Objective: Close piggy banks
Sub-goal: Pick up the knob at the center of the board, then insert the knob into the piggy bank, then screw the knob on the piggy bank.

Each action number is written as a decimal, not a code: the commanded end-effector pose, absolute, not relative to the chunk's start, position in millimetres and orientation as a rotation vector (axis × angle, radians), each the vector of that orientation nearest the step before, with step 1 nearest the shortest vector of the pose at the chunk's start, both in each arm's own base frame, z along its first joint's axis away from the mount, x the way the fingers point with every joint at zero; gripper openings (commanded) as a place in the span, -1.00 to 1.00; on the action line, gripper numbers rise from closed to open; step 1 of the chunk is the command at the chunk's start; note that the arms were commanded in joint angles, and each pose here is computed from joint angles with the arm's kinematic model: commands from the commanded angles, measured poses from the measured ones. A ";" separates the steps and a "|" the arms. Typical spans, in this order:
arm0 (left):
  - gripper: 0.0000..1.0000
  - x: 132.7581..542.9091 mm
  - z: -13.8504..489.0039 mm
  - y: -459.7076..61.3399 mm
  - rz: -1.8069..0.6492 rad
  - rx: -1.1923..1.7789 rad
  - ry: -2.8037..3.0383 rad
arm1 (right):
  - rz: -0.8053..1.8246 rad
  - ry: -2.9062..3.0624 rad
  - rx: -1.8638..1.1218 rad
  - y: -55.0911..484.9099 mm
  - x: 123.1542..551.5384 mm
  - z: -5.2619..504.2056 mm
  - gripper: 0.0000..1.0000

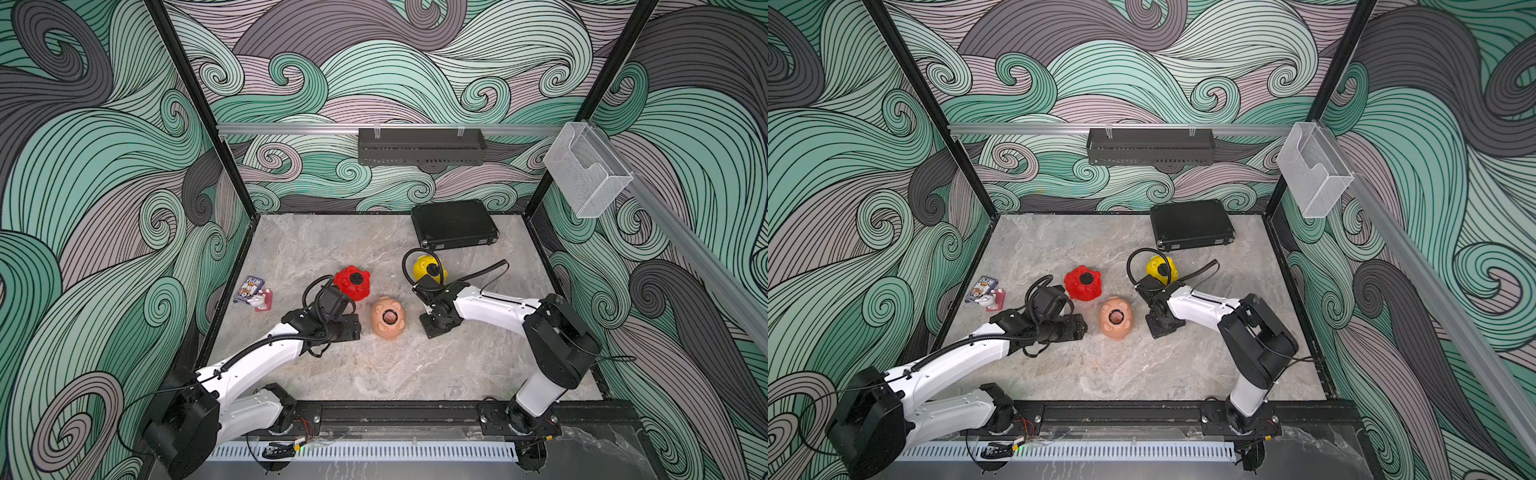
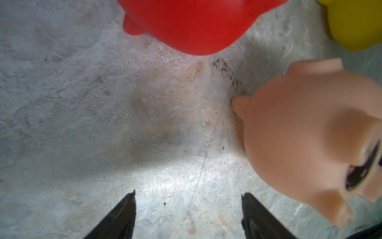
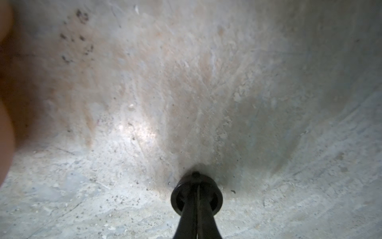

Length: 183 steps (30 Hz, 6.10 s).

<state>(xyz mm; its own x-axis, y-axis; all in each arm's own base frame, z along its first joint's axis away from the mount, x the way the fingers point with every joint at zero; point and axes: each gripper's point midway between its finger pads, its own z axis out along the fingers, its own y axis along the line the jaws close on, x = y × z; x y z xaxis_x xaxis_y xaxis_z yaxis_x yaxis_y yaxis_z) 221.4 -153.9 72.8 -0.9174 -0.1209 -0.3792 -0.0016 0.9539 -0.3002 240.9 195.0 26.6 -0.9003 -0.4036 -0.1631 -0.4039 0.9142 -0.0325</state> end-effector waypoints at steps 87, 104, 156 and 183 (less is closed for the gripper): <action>0.59 218.5 72.8 -194.2 -0.772 0.014 2.683 | 0.275 1.723 -2.261 330.8 238.3 105.9 -1.00; 0.60 218.7 69.0 -193.6 -0.776 0.005 2.691 | 0.230 1.747 -2.301 327.5 240.8 96.5 -1.00; 0.59 220.3 61.8 -198.2 -0.815 -0.004 2.684 | 0.017 1.649 -2.391 322.7 232.8 98.6 -1.00; 0.60 224.2 69.5 -201.5 -0.834 0.013 2.657 | 0.018 1.584 -2.438 324.2 231.4 96.5 -1.00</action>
